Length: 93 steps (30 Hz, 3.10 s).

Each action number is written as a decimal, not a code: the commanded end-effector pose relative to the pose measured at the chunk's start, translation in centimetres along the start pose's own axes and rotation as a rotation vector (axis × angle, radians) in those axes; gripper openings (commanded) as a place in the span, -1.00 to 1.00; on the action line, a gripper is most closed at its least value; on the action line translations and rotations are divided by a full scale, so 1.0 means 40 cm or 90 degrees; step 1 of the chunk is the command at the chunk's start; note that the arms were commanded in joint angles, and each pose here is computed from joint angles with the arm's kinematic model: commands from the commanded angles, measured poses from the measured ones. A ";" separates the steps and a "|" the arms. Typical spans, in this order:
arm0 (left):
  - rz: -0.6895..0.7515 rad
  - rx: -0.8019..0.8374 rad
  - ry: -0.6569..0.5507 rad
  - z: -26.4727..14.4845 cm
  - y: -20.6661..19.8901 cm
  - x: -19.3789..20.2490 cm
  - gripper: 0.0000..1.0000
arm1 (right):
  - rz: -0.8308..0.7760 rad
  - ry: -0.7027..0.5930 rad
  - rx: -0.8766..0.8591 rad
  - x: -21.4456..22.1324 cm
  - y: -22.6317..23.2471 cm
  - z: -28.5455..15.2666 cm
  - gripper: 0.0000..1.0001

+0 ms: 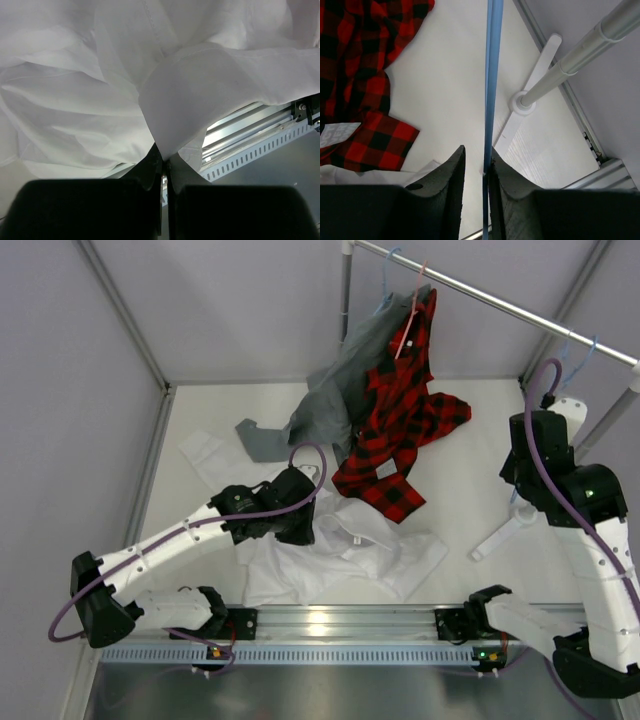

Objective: Place the shirt on the hanger

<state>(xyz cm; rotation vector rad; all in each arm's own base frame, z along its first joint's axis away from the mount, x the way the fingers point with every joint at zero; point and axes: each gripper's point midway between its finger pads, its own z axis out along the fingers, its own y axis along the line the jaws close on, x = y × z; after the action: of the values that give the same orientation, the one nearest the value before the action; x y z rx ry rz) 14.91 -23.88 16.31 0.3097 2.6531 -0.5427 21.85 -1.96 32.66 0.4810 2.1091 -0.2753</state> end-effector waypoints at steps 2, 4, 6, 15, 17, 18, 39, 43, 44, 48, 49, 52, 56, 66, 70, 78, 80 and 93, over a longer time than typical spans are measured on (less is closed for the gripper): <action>0.001 0.027 -0.016 -0.024 -0.025 -0.025 -1.00 | 0.003 -0.054 0.001 -0.078 -0.001 -0.011 -0.67; 0.000 0.029 -0.017 -0.027 -0.026 -0.024 -1.00 | -0.002 -0.056 -0.007 -0.086 0.005 -0.015 -0.76; -0.003 0.029 -0.018 -0.027 -0.025 -0.025 -1.00 | -0.004 -0.059 -0.008 -0.091 0.004 -0.017 -0.85; -0.035 0.019 -0.077 -0.059 -0.021 -0.067 -1.00 | 0.002 -0.112 -0.038 -0.164 -0.001 -0.071 -1.00; -0.031 0.019 -0.084 -0.065 -0.023 -0.075 -1.00 | 0.004 -0.121 -0.047 -0.180 0.001 -0.082 -1.00; -0.029 0.022 -0.089 -0.071 -0.028 -0.083 -1.00 | 0.005 -0.131 -0.053 -0.196 0.001 -0.093 -1.00; -0.123 -0.047 -0.110 -0.068 0.043 -0.189 -1.00 | -0.066 -0.168 -0.400 -0.193 0.114 -0.302 -1.00; -0.132 -0.052 -0.100 -0.054 0.061 -0.215 -1.00 | -0.103 -0.174 -0.506 -0.152 0.130 -0.376 -1.00; -0.143 -0.054 -0.101 -0.053 0.072 -0.226 -1.00 | -0.120 -0.162 -0.528 -0.130 0.138 -0.381 -1.00; -0.162 -0.048 -0.094 -0.048 0.082 -0.250 -1.00 | -0.179 -0.067 -0.654 -0.001 0.163 -0.433 -1.00; -0.166 -0.046 -0.092 -0.047 0.085 -0.255 -1.00 | -0.188 -0.050 -0.722 0.039 0.164 -0.482 -1.00; -0.179 -0.052 -0.079 -0.032 0.095 -0.253 -1.00 | -0.183 -0.015 -0.833 0.118 0.155 -0.561 -1.00; -0.195 -0.035 -0.045 -0.011 0.083 -0.234 -1.00 | -0.173 0.042 -0.889 0.221 0.132 -0.587 -1.00; -0.224 0.049 -0.042 -0.030 0.018 -0.243 -1.00 | -0.179 0.104 -0.850 0.316 0.157 -0.475 -1.00; -0.237 0.080 -0.041 -0.035 0.000 -0.238 -1.00 | -0.184 0.116 -0.871 0.321 0.189 -0.450 -1.00; -0.240 0.164 -0.032 -0.048 -0.051 -0.223 -1.00 | -0.153 0.126 -0.855 0.328 0.251 -0.364 -1.00; -0.236 0.172 -0.031 -0.052 -0.055 -0.221 -1.00 | -0.151 0.125 -0.853 0.324 0.269 -0.342 -1.00; 0.028 0.386 -0.129 -0.263 -0.365 -0.275 -1.00 | -0.078 0.081 -0.925 0.249 0.377 -0.317 -1.00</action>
<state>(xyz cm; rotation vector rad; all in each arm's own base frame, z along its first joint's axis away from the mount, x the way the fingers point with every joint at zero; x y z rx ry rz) 18.34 -30.80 26.80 0.2065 2.5211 -1.1287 12.04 17.54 27.89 -0.4806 2.0586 1.1519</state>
